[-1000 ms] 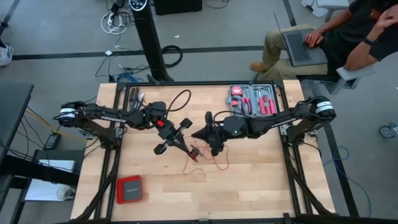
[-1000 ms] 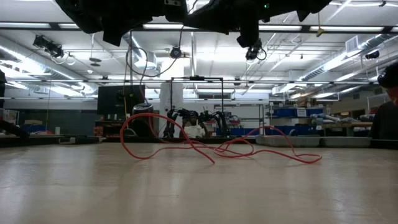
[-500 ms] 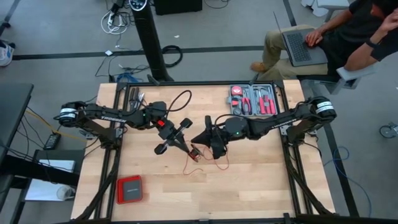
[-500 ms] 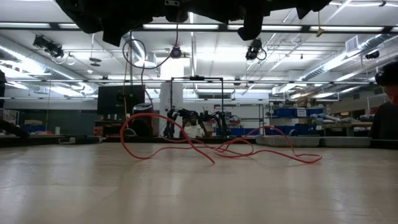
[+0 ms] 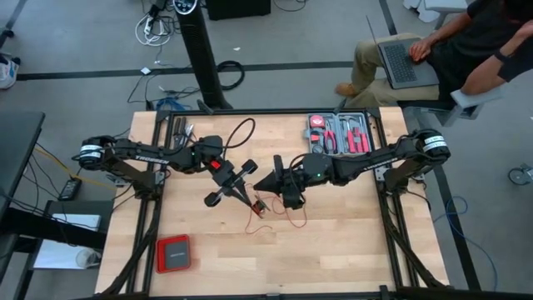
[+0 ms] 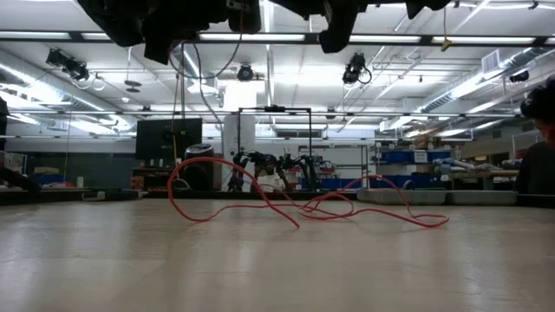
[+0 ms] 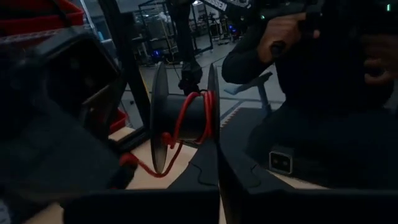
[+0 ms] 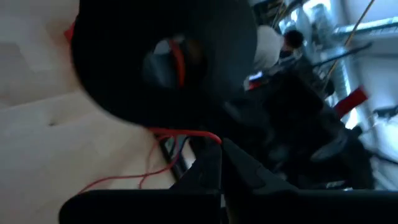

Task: Coil cords
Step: Coil the red cable wire onto the black spool

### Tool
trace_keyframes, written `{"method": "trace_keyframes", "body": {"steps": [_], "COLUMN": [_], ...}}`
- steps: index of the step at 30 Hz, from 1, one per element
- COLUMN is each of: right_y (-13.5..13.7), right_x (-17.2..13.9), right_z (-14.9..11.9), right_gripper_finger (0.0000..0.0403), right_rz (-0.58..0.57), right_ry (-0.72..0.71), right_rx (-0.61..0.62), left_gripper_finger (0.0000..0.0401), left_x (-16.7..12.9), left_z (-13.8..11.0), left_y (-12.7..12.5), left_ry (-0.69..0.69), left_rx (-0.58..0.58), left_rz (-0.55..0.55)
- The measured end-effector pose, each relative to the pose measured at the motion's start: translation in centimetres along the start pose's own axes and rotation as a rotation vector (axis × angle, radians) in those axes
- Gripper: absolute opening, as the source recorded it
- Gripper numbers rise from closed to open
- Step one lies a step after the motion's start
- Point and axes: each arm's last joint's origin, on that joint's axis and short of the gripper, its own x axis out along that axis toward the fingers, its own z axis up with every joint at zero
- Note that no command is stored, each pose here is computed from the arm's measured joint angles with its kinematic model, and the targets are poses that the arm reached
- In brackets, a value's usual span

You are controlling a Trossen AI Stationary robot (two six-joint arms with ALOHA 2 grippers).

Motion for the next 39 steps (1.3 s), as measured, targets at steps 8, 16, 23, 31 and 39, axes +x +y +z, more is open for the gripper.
{"method": "trace_keyframes", "body": {"steps": [8, 16, 23, 31, 39], "right_y": [-0.7, -0.8, -0.8, -0.3, 0.2], "right_x": [0.0, 0.0, 0.0, -0.3, -1.3], "right_z": [0.3, 0.4, 0.5, 1.8, 3.8], "right_gripper_finger": [0.0, 0.0, 0.0, 0.0, 0.0], "right_rz": [-0.062, -0.075, -0.095, -0.154, -0.167], "right_ry": [-0.056, -0.056, 0.02, 0.31, 0.513], "right_rx": [-0.197, -0.291, -0.314, -0.349, -0.343], "left_gripper_finger": [0.0, 0.0, 0.0, 0.0, 0.0], "left_x": [0.0, -0.2, -0.4, -0.8, -2.1], "left_z": [0.0, 0.0, 0.0, -0.2, -0.5], "left_y": [0.0, 0.3, 0.5, 0.9, 1.9], "left_ry": [-0.005, -0.004, -0.008, -0.016, -0.025], "left_rx": [-0.141, -0.344, -0.562, -0.682, -0.735], "left_rz": [-0.015, 0.042, 0.099, 0.139, 0.235]}}
